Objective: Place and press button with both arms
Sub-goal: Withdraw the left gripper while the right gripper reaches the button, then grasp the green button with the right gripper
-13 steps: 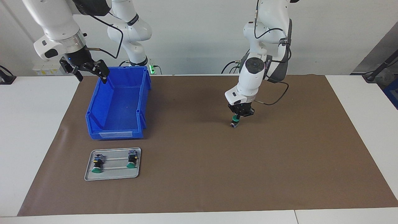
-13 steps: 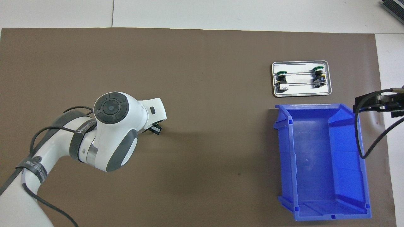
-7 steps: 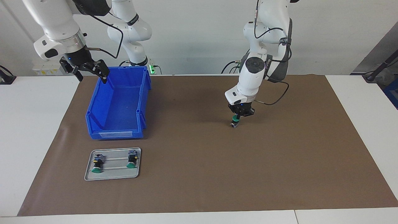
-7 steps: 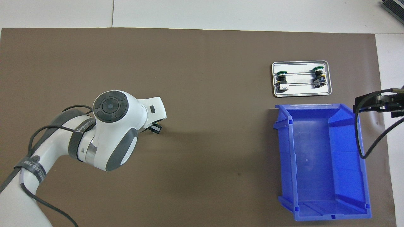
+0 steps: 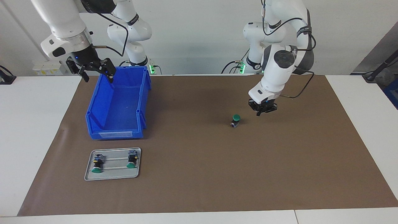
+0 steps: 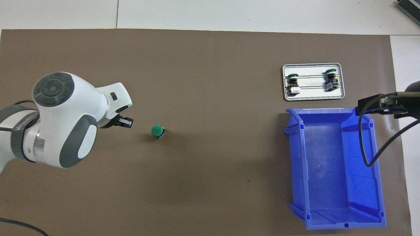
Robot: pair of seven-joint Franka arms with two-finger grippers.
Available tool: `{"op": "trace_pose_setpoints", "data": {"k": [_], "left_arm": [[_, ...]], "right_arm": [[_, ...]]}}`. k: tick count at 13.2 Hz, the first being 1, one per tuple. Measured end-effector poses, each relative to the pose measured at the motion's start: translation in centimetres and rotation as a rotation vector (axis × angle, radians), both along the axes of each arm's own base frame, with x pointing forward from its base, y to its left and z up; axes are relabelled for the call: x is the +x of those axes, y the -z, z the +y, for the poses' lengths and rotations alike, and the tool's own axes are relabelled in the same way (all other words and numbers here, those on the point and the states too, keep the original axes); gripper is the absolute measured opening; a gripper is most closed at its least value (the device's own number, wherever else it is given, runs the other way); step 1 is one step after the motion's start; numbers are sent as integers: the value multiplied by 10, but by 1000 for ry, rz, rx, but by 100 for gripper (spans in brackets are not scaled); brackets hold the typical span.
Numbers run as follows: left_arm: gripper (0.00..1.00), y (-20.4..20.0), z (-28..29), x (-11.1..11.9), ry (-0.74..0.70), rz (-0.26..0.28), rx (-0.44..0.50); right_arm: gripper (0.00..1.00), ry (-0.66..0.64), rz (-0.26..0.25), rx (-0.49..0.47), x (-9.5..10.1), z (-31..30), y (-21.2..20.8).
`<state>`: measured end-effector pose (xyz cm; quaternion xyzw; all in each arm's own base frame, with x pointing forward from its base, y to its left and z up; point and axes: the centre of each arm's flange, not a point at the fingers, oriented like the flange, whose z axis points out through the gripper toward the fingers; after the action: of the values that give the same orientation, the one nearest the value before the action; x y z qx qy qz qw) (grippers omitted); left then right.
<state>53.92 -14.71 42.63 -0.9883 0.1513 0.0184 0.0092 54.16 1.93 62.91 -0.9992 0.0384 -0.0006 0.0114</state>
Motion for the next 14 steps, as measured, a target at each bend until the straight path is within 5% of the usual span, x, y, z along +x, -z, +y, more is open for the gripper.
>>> {"op": "trace_pose_setpoints", "data": {"k": [3, 7, 10, 14], "left_arm": [[47, -19, 33, 8, -60, -22, -4], [99, -103, 55, 16, -106, -57, -9], [100, -170, 62, 15, -119, -70, -11], [100, -212, 79, 10, -149, -44, -5]], "right_arm": [[100, -47, -51, 14, 19, 68, 19], [100, 24, -84, 43, 26, 234, 73], [100, 84, -135, 99, 8, 360, 122], [100, 72, -193, 164, -13, 450, 168]]}}
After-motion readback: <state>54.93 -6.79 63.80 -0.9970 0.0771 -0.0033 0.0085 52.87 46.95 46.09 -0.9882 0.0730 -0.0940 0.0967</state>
